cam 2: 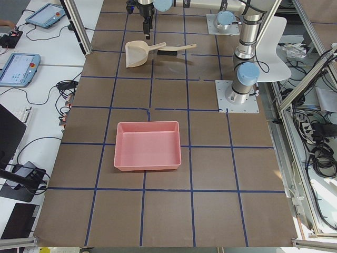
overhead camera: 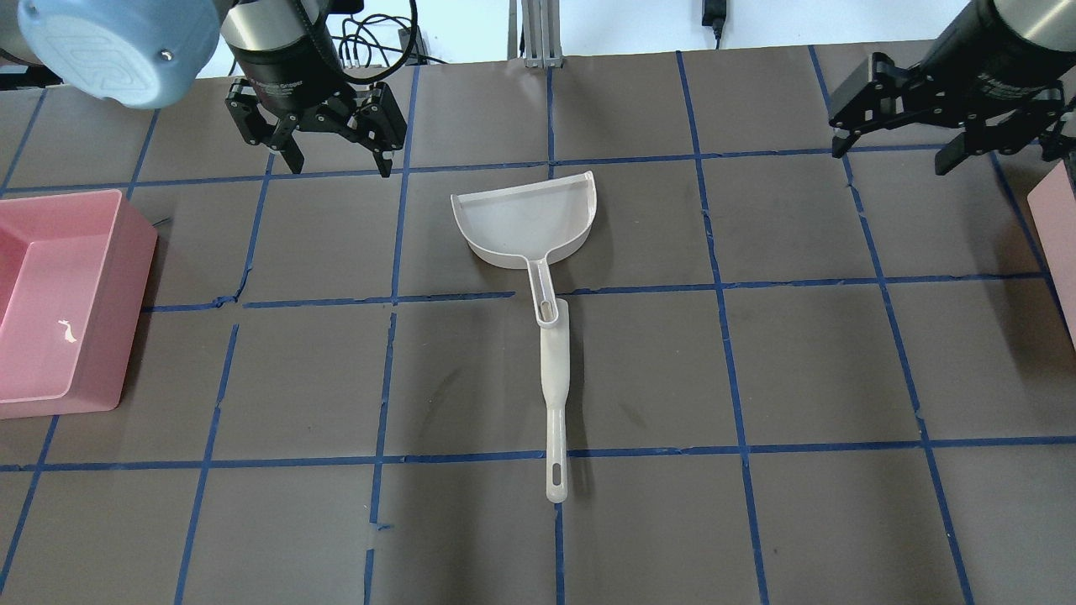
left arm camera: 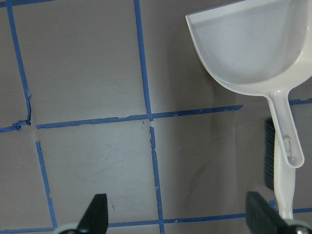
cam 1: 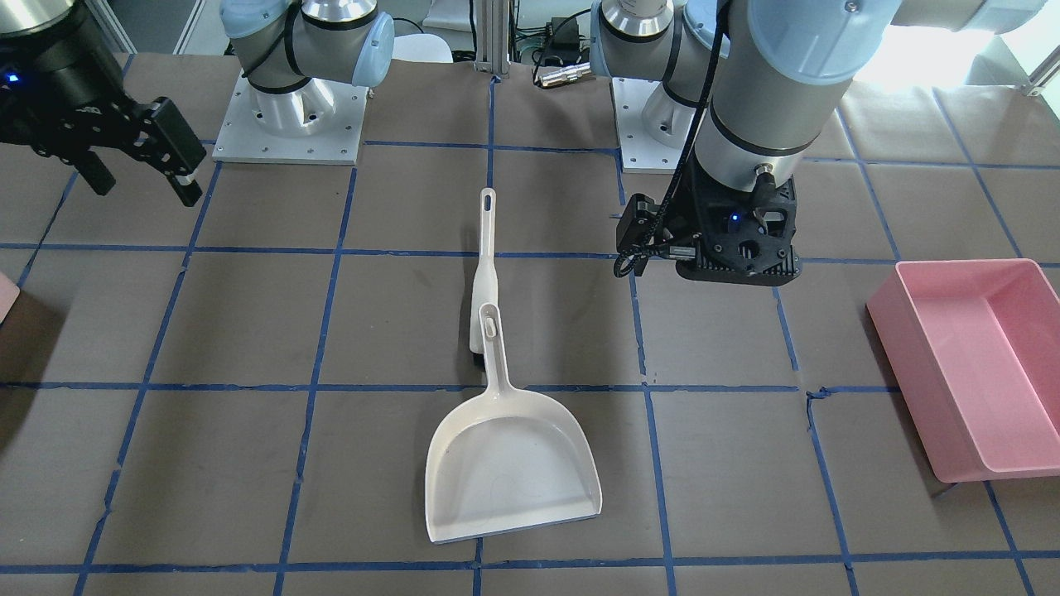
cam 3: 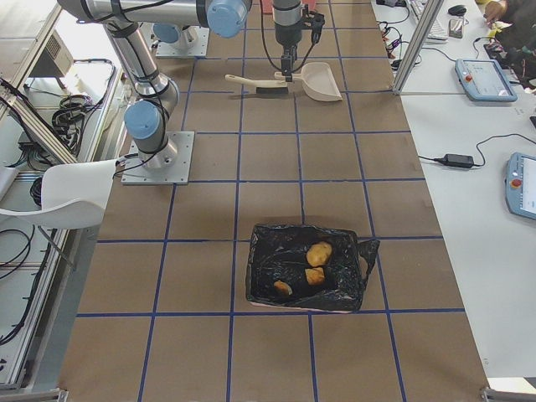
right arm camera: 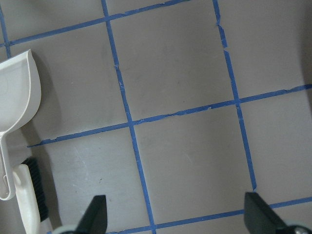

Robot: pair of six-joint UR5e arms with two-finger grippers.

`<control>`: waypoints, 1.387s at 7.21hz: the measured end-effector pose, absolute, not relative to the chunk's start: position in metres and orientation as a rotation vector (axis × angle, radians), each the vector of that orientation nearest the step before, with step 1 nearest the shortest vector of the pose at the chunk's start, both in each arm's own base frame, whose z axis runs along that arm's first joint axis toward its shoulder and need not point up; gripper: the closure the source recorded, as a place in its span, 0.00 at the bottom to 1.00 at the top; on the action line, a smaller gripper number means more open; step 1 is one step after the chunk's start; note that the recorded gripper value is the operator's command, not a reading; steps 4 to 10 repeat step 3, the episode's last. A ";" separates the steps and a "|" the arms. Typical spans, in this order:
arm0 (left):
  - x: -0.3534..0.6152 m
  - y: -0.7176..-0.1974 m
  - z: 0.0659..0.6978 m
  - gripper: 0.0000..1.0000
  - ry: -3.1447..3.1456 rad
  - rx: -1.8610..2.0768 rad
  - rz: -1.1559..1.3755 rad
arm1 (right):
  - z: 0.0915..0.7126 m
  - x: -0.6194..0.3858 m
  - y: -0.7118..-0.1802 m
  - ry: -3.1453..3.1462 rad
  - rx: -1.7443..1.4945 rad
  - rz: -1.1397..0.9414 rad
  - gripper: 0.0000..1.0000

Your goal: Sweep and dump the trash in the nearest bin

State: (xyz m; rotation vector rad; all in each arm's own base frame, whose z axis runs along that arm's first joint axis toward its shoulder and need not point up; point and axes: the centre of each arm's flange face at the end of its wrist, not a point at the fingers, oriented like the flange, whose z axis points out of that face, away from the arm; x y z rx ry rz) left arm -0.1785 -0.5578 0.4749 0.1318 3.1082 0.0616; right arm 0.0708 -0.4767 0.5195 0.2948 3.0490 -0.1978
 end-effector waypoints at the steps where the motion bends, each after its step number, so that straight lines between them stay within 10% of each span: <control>1: -0.178 -0.558 0.475 0.00 3.108 0.132 0.061 | 0.517 0.087 -0.475 3.048 0.268 -0.192 0.00; 10: -0.178 -0.558 0.475 0.00 3.108 0.132 0.059 | 0.516 0.098 -0.473 3.048 0.251 -0.187 0.00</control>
